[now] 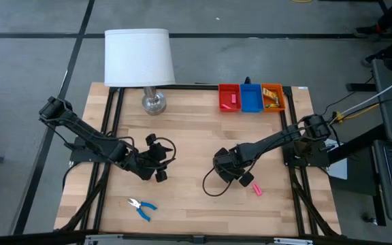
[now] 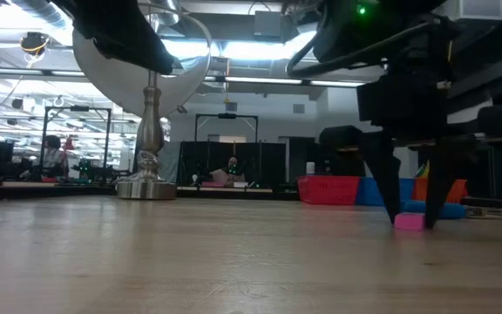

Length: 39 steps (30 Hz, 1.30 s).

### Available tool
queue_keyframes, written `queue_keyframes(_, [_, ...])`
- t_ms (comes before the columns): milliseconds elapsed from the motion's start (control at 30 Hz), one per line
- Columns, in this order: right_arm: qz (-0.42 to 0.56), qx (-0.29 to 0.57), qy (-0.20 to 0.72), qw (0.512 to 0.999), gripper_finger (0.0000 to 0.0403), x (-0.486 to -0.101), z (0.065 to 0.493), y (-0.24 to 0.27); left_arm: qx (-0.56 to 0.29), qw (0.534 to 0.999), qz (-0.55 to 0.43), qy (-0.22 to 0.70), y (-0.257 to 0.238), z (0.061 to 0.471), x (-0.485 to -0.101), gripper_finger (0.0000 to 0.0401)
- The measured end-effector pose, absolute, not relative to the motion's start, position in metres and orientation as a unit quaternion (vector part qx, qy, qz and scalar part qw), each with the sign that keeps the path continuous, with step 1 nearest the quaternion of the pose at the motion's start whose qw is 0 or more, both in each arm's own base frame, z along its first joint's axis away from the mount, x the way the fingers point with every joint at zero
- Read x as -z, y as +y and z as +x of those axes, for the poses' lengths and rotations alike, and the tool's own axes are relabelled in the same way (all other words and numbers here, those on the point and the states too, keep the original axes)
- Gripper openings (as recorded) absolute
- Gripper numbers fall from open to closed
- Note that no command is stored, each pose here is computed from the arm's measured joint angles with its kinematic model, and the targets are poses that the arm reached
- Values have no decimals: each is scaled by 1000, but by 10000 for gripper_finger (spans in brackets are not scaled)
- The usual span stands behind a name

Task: Pick & Place School Supplies
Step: Put the pink eraser into the red bin

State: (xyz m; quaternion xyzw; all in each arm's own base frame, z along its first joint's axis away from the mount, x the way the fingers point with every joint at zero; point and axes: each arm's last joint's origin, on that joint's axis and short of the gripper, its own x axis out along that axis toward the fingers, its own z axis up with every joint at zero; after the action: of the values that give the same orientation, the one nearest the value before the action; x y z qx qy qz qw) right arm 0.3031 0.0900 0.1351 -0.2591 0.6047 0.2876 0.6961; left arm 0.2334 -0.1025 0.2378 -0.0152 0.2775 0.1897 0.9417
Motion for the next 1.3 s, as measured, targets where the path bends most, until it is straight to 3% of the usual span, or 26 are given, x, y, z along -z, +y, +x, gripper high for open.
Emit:
queue_keyframes(233, [-260, -285, 608, 694, 135, -132, 304, 90, -191, 942, -24, 276, -103, 233, -238, 166])
queue_keyframes(500, [-228, -224, 604, 730, 75, -145, 309, 84, -190, 944, -33, 269, -103, 234, -239, 157])
queue_keyframes(667, [-182, -83, 557, 806, 86, -189, 327, 48, -193, 944, -38, 265, -103, 235, -240, 157])
queue_keyframes(800, [-87, 107, 513, 847, 96, -224, 333, -15, -199, 943, -57, 260, -103, 235, -240, 155])
queue_keyframes(967, [74, 302, 436, 845, 85, -245, 320, -110, -206, 942, -77, 253, -104, 235, -240, 155])
queue_keyframes(1067, [175, 398, 392, 811, 81, -249, 301, -159, -208, 942, -82, 249, -104, 235, -240, 155])
queue_keyframes(1167, [252, 446, 365, 777, 80, -245, 282, -194, -211, 943, -83, 243, -104, 236, -241, 153])
queue_keyframes(1300, [323, 436, 357, 760, 79, -235, 271, -218, -211, 945, -89, 235, -104, 237, -242, 153])
